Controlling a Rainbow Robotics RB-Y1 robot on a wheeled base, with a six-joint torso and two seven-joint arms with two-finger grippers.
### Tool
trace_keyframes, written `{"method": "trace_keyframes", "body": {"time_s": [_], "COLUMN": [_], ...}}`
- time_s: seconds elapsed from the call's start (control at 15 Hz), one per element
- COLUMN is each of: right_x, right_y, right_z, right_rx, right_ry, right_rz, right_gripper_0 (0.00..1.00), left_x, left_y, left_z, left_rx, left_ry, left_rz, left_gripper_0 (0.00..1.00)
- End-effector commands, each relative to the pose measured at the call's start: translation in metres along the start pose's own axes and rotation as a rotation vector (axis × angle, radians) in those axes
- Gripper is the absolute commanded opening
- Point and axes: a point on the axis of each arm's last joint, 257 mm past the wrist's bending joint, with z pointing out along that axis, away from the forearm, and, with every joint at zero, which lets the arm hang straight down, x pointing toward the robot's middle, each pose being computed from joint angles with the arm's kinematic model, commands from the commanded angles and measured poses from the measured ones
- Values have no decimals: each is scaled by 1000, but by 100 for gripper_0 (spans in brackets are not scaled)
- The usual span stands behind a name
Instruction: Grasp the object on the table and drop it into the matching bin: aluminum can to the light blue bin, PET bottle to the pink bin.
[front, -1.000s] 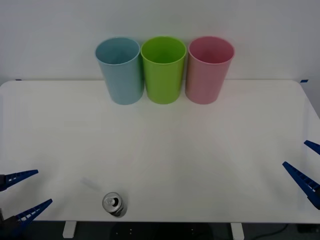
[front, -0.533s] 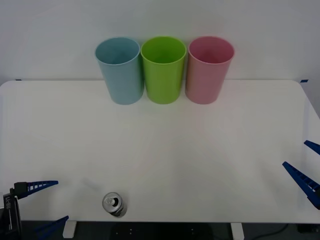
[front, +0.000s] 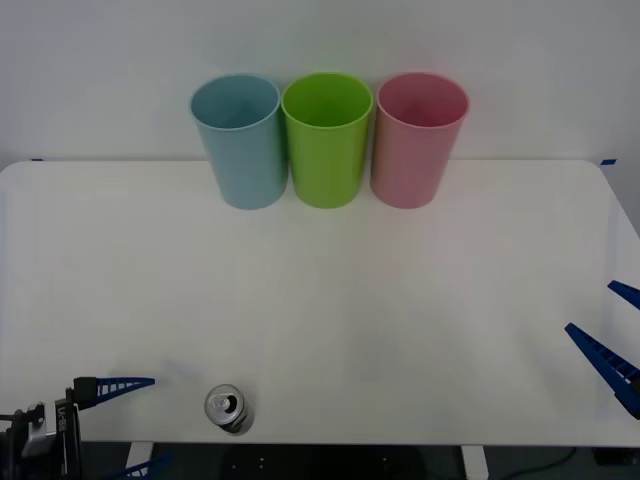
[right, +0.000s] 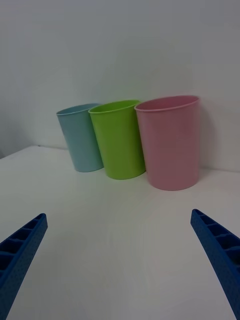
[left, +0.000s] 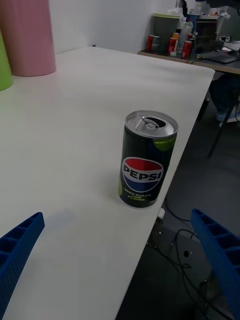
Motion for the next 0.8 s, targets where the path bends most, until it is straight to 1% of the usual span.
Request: {"method": "trace_keyframes", "body": {"time_s": [0.07,0.27,0.33,0.47,0.8], "right_x": [0,0,0,0,0], "right_y": [0,0,0,0,0], "right_z": [0,0,0,0,0], "right_rx": [0,0,0,0,0], "right_ry": [0,0,0,0,0], "right_rz": [0,0,0,0,0], "right_gripper_0": [100,100,100,100,100], "left_x": [0,0,1,2,6], "left_y": [-9,-15,-16,-17,-18], "left_z": [21,38,42,48,64], "left_rx": [2,9,13,11,21], "left_ry": [-29,-47,-42,-51,-54], "left_rz": [5,17,23,20,25], "left_gripper_0": [100,100,100,100,100]}}
